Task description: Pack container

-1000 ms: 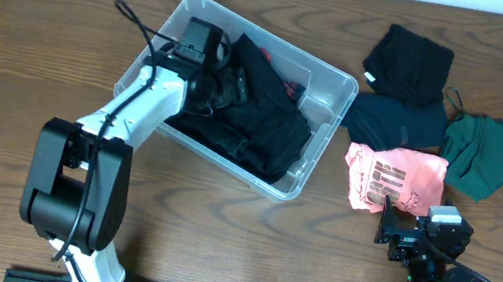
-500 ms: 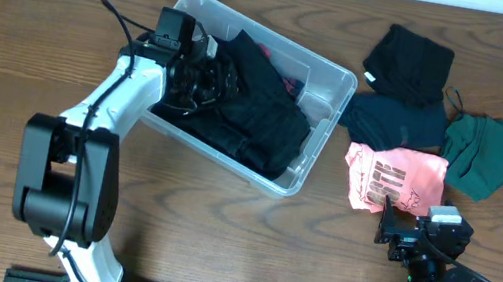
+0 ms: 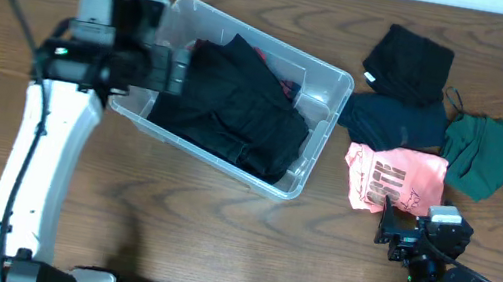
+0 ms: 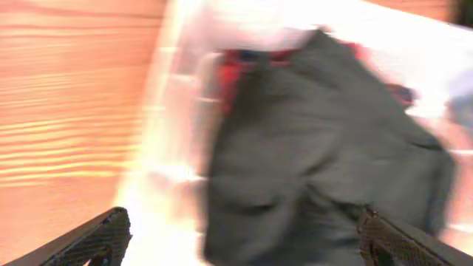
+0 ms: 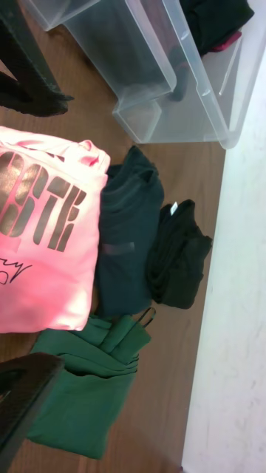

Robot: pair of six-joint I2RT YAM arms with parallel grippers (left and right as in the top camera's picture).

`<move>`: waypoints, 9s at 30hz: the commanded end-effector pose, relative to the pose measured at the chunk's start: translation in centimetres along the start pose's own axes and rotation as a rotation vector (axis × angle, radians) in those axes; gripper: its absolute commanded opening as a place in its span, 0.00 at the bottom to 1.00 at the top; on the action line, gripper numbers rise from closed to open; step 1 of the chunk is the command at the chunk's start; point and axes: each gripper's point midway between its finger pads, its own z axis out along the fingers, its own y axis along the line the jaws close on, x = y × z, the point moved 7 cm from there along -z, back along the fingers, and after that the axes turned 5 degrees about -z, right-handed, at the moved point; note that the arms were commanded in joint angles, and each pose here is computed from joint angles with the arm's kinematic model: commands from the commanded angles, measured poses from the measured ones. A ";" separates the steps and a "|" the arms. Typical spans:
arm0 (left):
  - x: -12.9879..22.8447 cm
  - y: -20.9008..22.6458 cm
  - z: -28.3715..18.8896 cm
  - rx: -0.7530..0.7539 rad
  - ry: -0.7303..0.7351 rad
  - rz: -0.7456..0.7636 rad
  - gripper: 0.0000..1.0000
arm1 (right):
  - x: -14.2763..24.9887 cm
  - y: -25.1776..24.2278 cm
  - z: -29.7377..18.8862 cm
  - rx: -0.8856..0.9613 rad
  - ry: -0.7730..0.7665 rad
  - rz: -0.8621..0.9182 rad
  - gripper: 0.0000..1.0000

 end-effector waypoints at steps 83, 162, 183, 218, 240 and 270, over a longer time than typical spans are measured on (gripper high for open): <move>4.8 9.7 9.3 -0.139 0.347 -0.162 0.17 | 0.1 0.1 0.0 -0.002 0.000 0.006 0.99; 0.2 6.6 -15.7 -0.255 -0.264 -0.310 0.98 | -14.0 -12.3 16.5 -0.080 0.490 0.611 0.99; 0.2 6.6 -15.7 -0.255 -0.264 -0.310 0.98 | 5.7 -23.7 16.7 0.119 0.846 0.855 0.99; 0.2 6.6 -15.7 -0.254 -0.264 -0.310 0.98 | 10.4 -20.2 17.1 -0.187 0.887 1.119 0.11; 0.2 6.6 -15.7 -0.255 -0.264 -0.310 0.98 | -24.0 -2.4 18.3 -0.906 0.132 0.655 0.01; 0.2 6.6 -15.7 -0.254 -0.264 -0.310 0.98 | -7.9 29.6 28.0 -0.818 0.410 0.640 0.03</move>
